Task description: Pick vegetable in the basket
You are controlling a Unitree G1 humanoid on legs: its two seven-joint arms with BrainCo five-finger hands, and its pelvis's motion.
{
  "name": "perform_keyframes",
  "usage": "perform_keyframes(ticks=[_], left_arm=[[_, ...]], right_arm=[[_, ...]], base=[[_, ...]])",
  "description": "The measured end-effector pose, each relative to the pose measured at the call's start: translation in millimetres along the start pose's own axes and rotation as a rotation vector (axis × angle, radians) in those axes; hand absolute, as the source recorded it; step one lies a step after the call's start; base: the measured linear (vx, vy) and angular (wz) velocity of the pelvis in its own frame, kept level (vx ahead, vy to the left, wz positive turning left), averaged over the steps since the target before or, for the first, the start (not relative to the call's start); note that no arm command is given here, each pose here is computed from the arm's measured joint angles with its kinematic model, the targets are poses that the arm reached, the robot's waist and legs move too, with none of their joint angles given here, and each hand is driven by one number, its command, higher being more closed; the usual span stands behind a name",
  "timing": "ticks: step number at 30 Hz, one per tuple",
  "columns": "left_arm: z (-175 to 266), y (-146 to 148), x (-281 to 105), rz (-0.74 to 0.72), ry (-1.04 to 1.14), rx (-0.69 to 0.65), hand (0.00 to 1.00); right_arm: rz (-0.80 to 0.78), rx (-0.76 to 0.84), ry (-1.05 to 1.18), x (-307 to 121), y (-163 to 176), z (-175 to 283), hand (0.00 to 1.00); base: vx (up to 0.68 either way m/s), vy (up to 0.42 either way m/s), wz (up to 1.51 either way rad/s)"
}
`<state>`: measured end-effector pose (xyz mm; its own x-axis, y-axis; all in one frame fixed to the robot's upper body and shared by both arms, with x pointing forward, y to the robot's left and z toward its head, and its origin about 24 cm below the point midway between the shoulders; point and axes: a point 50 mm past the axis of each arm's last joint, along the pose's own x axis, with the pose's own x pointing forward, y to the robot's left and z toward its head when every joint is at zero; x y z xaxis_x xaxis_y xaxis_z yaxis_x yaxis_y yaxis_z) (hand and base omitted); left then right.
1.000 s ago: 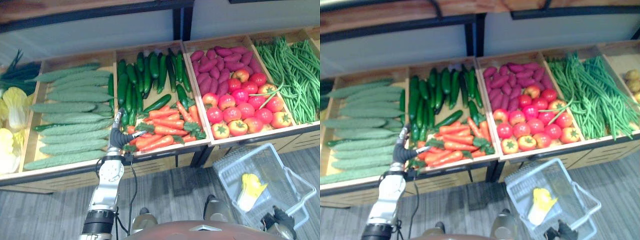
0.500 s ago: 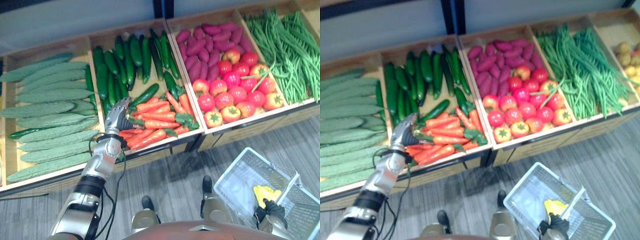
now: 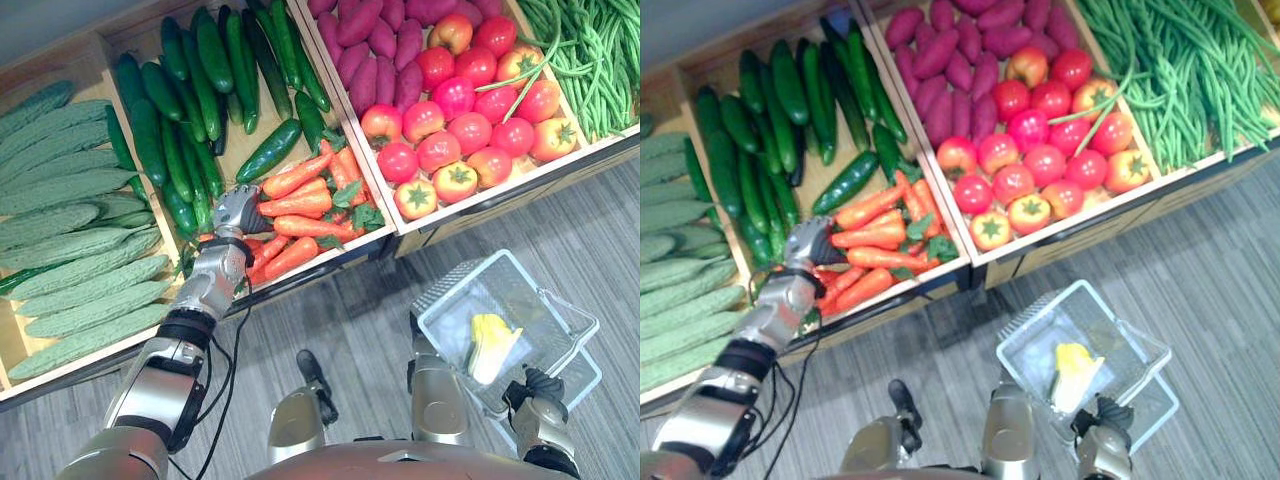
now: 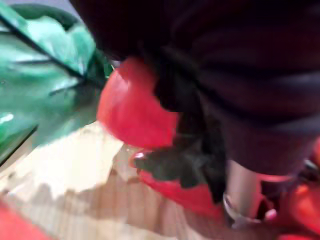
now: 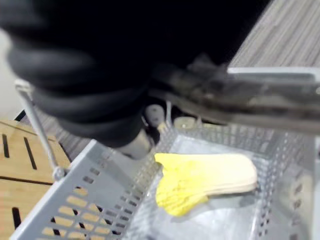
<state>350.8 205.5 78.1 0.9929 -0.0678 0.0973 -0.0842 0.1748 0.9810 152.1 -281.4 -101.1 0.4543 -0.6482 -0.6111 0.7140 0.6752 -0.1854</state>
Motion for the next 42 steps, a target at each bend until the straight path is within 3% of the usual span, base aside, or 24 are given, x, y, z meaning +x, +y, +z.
perform_keyframes(ticks=[8, 15, 18, 25, 31, 36, 42], left_arm=[[5, -1, -1, -0.059, -0.071, 0.108, 1.00], [-43, 55, -20, 0.130, 0.044, 0.164, 1.00], [-59, 61, -27, 0.163, 0.117, 0.154, 1.00], [-57, 56, -30, 0.177, 0.128, 0.121, 1.00], [-8, 32, -31, 0.165, -0.003, -0.006, 1.00], [40, -11, -57, 0.073, -0.093, -0.190, 1.00], [64, -16, -73, 0.065, -0.153, -0.335, 1.00]], right_arm=[[0.012, -0.009, 0.008, -2, -1, -4, 1.00], [-0.016, -0.051, 0.072, -9, -25, -31, 1.00], [-0.016, -0.062, 0.092, -11, -31, -37, 1.00], [-0.009, -0.070, 0.114, -12, -34, -42, 1.00], [-0.019, -0.047, 0.149, -17, -38, -52, 1.00], [0.101, -0.028, -0.027, -16, 3, -7, 1.00], [0.401, -0.123, -0.194, -49, 62, 16, 1.00]], base=[[0.02, 0.002, 0.13], [0.00, -0.006, 0.22], [0.03, -0.001, 0.16], [-0.01, -0.002, 0.02], [0.00, 0.001, -0.04], [-0.02, 0.029, -1.19], [0.13, -0.039, -1.81]])
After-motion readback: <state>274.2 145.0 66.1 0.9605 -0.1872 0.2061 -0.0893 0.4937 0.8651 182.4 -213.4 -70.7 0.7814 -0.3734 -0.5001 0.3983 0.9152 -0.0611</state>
